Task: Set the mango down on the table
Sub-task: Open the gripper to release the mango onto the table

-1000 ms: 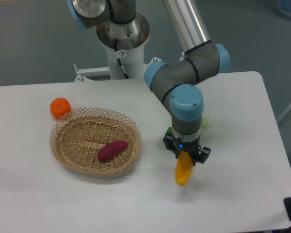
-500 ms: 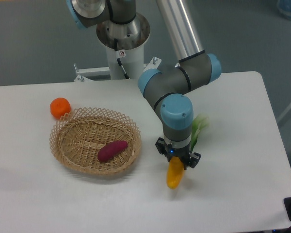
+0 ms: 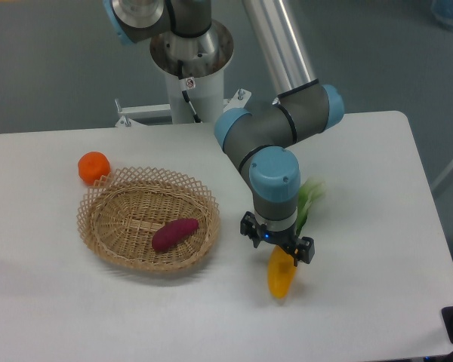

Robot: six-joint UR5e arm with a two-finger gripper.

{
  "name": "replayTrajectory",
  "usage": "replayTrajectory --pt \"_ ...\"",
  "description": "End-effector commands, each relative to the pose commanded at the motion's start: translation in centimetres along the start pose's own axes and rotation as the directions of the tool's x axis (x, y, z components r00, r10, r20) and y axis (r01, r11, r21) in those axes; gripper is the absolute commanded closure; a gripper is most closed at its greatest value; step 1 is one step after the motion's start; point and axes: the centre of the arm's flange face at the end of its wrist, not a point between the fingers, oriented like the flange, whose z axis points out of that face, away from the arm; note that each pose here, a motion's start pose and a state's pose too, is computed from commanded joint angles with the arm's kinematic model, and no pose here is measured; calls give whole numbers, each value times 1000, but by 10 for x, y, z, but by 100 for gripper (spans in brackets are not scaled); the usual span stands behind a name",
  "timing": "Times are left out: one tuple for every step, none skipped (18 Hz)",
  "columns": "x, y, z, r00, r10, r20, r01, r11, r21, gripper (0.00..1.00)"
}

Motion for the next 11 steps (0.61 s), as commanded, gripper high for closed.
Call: replayTrajectory --pt "-3 0 -6 1000 1 8 -1 1000 7 0" --pt "-7 1 -11 1000 -1 15 1 1000 13 0" --pt "-10 1 -15 1000 0 21 -1 1000 18 0" --pt "-11 0 -18 1000 8 23 -8 1000 21 0" --pt "-14 -1 -22 999 17 27 -17 999 31 0" --pt "-20 -1 -27 999 19 33 -21 999 43 0" --pt "-27 0 -31 999 19 36 -21 998 55 0" --pt "-34 2 -35 999 23 35 -25 998 66 0" --pt "-39 4 -38 999 30 23 -31 998 60 0" --pt "-41 5 -40 999 43 1 -43 998 47 0" --pt "-44 5 -44 998 59 -21 -58 998 34 0"
